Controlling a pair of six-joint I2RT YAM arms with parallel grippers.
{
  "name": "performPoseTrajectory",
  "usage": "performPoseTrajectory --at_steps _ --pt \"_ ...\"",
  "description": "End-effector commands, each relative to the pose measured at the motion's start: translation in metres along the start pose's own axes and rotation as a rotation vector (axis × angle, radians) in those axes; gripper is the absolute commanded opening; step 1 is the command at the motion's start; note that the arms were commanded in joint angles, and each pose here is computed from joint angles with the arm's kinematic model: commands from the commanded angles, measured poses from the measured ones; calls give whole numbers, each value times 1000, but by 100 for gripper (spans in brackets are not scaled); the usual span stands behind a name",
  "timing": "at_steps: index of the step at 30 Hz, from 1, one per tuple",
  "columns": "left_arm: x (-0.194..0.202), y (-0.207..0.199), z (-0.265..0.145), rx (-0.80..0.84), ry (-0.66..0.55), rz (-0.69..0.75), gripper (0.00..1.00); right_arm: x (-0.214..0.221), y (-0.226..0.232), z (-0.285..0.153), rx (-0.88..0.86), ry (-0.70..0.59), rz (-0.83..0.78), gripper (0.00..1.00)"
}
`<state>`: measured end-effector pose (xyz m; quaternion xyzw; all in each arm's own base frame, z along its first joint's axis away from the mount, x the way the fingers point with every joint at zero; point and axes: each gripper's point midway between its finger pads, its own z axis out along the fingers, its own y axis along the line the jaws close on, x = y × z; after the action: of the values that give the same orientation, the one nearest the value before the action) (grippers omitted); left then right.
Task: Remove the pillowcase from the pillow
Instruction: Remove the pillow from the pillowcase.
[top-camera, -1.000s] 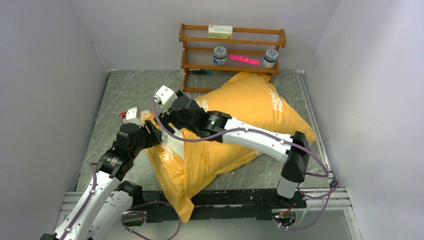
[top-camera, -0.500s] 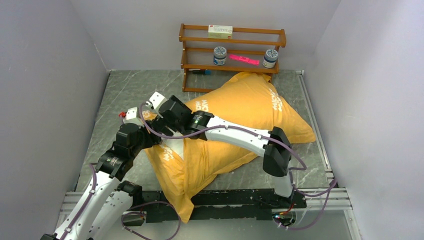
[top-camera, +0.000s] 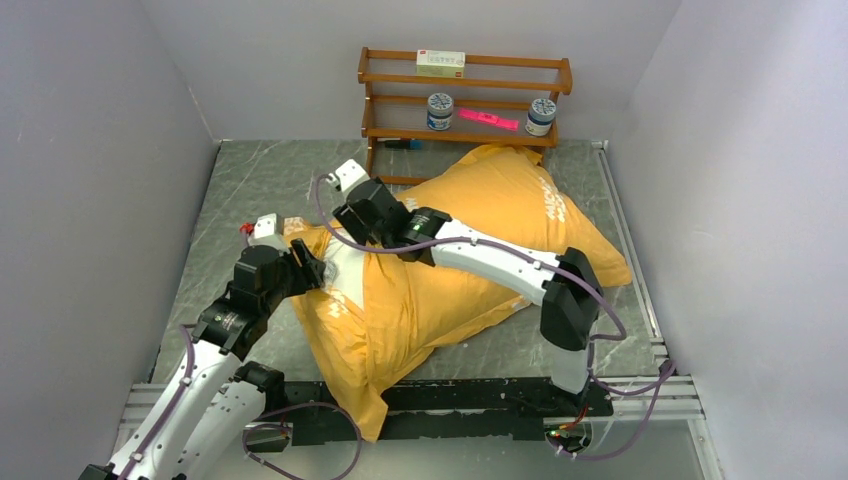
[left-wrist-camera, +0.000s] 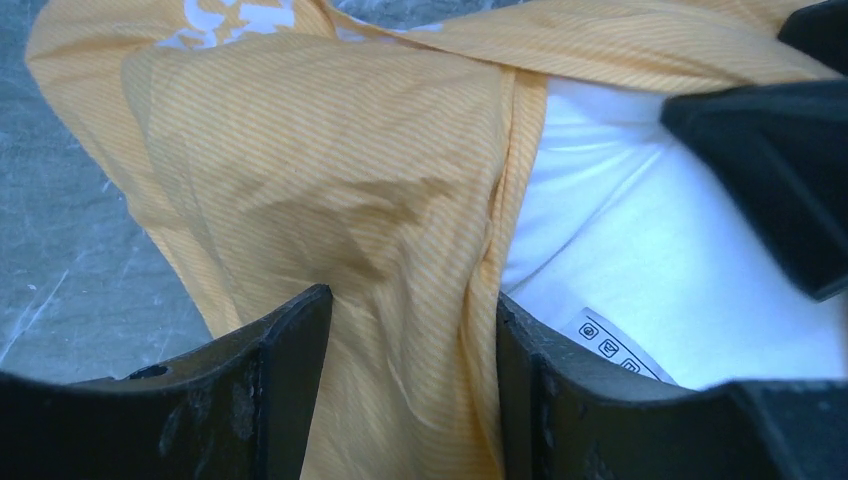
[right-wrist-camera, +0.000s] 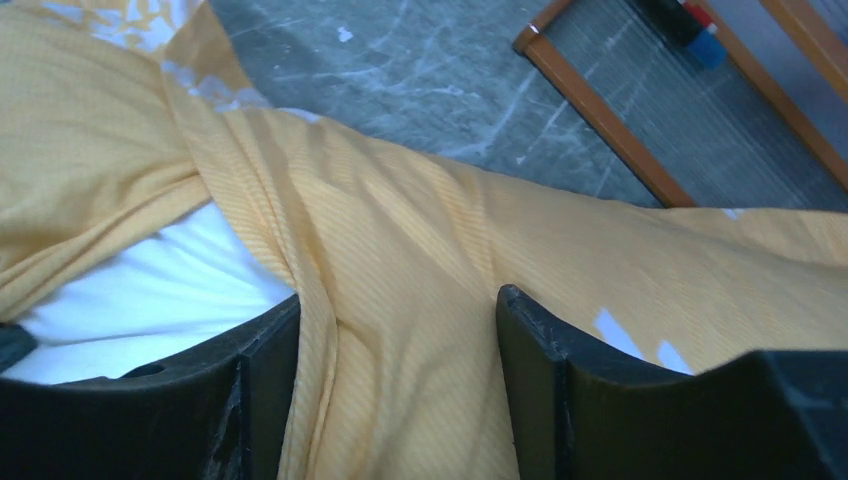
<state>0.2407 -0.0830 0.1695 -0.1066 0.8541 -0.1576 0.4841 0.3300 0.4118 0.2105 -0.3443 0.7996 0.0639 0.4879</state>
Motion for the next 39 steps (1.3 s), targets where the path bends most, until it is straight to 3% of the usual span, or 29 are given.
performPoseTrajectory --at_steps 1,7,13,17,20,27,36,39 --pt "1 1 0 -2 6 14 62 -3 -73 -21 202 -17 87 60" --pt "-4 -2 -1 -11 22 16 63 -3 -79 -28 206 -51 115 39" --pt "-36 -15 -11 2 -16 53 66 -5 -51 -31 91 -93 89 21" --pt "-58 -20 -14 -17 -29 107 83 -4 -30 -30 35 -95 73 10" --pt "-70 -26 -14 -12 -29 150 91 -4 -21 -30 7 -101 67 3" --pt "-77 -36 3 4 27 240 94 -5 -16 -37 -29 -121 71 0" --pt "-62 -46 23 56 157 336 88 -5 -17 -41 -32 -131 74 0" --pt "-61 -32 24 -17 164 345 86 -5 -18 -42 -27 -132 75 0"
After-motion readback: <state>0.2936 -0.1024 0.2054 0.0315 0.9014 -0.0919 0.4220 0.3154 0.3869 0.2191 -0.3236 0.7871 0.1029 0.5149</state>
